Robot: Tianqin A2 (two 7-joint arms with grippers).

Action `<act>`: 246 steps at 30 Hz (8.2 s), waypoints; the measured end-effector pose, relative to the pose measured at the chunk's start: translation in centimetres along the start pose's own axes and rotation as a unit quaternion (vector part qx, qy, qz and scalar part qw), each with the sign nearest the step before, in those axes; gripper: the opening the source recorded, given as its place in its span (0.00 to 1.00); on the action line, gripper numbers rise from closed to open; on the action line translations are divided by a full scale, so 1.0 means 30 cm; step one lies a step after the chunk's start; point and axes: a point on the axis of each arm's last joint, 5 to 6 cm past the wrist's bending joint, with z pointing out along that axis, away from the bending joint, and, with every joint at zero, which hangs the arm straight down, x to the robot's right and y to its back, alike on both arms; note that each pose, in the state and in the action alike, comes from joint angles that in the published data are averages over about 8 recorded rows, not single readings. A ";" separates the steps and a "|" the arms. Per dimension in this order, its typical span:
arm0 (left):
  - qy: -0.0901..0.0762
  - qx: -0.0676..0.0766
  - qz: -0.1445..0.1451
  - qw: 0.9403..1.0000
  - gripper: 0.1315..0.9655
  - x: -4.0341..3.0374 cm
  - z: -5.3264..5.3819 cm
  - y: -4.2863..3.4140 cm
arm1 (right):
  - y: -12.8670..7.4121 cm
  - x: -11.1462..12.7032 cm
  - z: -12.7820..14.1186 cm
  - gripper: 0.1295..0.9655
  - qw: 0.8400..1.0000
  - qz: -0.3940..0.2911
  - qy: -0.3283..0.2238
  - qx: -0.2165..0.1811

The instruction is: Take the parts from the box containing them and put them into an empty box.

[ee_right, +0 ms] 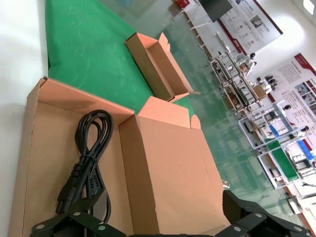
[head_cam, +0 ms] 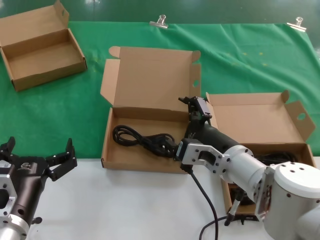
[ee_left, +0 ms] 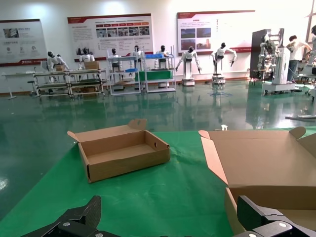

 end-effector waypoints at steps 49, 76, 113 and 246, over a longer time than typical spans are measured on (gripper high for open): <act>0.000 0.000 0.000 1.000 1.00 0.000 0.000 0.000 | 0.093 -0.107 -0.199 1.00 0.917 0.378 0.121 0.042; 0.000 0.000 0.000 1.000 1.00 0.000 0.000 0.000 | 0.289 -0.201 -0.440 1.00 0.837 0.513 0.190 -0.013; 0.000 0.000 0.000 1.000 1.00 0.000 0.000 0.000 | 0.301 -0.208 -0.458 1.00 0.832 0.519 0.194 -0.018; 0.000 0.000 0.000 1.000 1.00 0.000 0.000 0.000 | 0.301 -0.208 -0.458 1.00 0.832 0.519 0.194 -0.018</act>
